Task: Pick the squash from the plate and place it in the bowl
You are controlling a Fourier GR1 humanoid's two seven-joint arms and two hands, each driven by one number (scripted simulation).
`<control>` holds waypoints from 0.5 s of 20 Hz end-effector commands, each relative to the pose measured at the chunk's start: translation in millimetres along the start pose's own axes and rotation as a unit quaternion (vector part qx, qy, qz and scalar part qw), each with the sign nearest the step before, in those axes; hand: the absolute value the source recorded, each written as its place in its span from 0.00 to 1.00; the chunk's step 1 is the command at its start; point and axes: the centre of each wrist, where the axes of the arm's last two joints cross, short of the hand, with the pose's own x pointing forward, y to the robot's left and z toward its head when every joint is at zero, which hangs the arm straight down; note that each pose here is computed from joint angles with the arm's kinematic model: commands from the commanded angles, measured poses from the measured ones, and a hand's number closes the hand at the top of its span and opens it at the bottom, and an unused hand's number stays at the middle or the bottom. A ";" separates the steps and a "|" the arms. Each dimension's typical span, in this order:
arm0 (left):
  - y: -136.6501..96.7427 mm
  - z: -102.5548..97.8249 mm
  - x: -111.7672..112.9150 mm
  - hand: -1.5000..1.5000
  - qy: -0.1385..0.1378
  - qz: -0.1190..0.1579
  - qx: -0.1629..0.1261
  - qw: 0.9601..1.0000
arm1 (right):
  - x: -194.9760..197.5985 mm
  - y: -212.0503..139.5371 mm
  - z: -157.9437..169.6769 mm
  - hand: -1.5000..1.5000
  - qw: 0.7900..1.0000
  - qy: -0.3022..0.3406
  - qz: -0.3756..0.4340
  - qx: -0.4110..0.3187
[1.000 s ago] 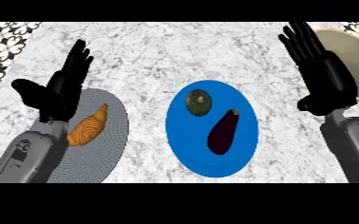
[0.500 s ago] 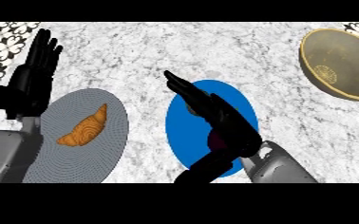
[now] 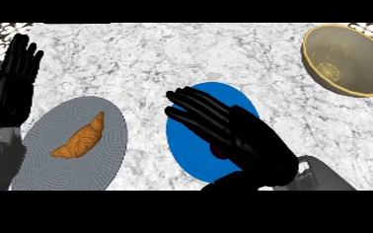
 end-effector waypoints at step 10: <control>-12.5 7.0 3.4 0.50 -0.006 0.004 -0.014 1.000 | 45.2 -76.4 -19.2 0.00 0.936 0.163 0.192 0.244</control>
